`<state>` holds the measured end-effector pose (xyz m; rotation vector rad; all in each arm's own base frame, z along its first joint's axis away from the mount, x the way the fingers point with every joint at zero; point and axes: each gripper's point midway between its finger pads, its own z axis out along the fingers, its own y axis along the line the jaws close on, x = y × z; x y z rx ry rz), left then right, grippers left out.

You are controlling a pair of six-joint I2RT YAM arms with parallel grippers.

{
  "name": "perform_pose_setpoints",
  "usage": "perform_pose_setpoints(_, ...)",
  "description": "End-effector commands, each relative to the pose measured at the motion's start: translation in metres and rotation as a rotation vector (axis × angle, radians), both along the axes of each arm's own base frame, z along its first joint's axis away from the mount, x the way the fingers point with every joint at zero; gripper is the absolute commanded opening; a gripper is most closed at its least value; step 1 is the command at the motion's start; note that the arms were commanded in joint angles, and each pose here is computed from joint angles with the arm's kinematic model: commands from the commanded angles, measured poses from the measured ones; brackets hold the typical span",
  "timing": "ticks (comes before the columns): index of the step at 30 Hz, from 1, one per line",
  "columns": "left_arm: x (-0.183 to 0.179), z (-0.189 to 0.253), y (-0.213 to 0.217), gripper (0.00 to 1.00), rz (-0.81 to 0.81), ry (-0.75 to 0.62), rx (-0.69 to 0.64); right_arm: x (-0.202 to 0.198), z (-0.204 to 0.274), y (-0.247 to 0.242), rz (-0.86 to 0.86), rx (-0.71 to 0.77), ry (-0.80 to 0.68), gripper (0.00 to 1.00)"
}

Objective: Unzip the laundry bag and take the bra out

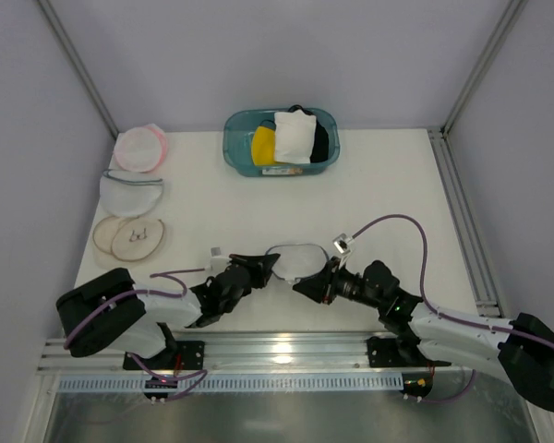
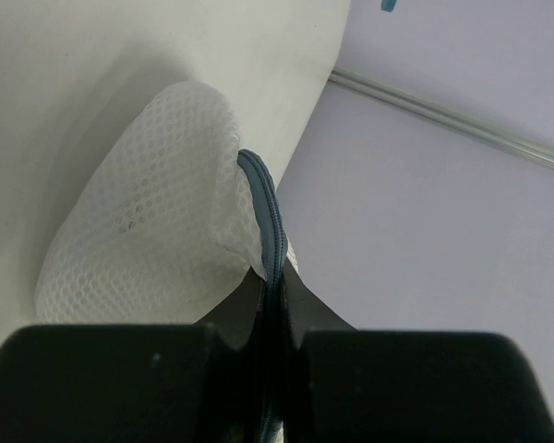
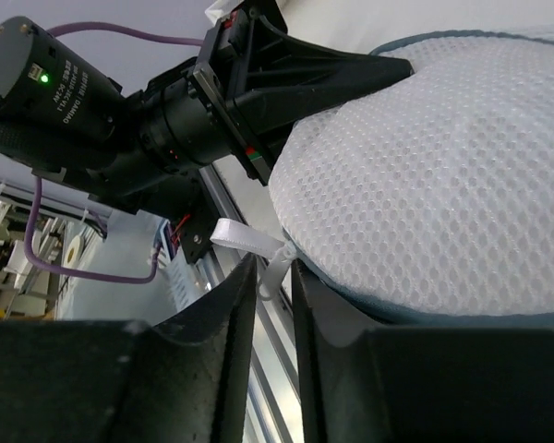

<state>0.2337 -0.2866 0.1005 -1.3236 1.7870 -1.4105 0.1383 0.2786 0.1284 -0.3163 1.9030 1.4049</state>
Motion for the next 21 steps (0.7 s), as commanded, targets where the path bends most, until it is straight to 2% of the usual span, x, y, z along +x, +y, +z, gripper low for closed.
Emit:
perform_pose_setpoints(1, -0.004, 0.003, -0.006, 0.00, -0.008, 0.023, -0.070, 0.014, 0.013, -0.007, -0.082, 0.006, -0.078, 0.24)
perform_pose_setpoints(2, -0.005, 0.002, -0.006, 0.00, -0.009, 0.025, -0.069, 0.014, 0.009, -0.009, -0.086, -0.013, -0.068, 0.20)
perform_pose_setpoints(3, -0.005, 0.001, -0.005, 0.00, -0.008, 0.024, -0.067, 0.015, 0.008, -0.010, -0.096, -0.022, -0.068, 0.12)
perform_pose_setpoints(6, -0.004, 0.002, -0.005, 0.00, -0.007, 0.009, -0.068, 0.017, 0.008, -0.016, -0.119, -0.065, -0.059, 0.04)
perform_pose_setpoints(10, -0.004, 0.004, -0.002, 0.00, -0.013, -0.021, -0.035, 0.014, -0.001, -0.025, -0.123, -0.177, -0.014, 0.04)
perform_pose_setpoints(15, -0.004, 0.004, -0.002, 0.00, -0.108, -0.069, 0.067, 0.009, -0.013, -0.047, -0.149, -0.343, 0.038, 0.04)
perform_pose_setpoints(16, -0.005, 0.004, -0.003, 0.00, -0.132, -0.076, 0.081, 0.009, -0.023, -0.058, -0.177, -0.414, 0.059, 0.04)
perform_pose_setpoints(19, -0.006, 0.003, -0.005, 0.00, -0.225, -0.103, 0.179, 0.008, -0.024, -0.069, -0.188, -0.506, 0.084, 0.04)
perform_pose_setpoints(20, -0.004, 0.014, -0.013, 0.00, -0.260, -0.127, 0.196, 0.016, -0.019, -0.074, -0.238, -0.530, 0.076, 0.04)
perform_pose_setpoints(21, -0.007, -0.002, -0.006, 0.00, -0.301, -0.107, 0.324, 0.017, -0.023, -0.076, -0.242, -0.564, 0.093, 0.04)
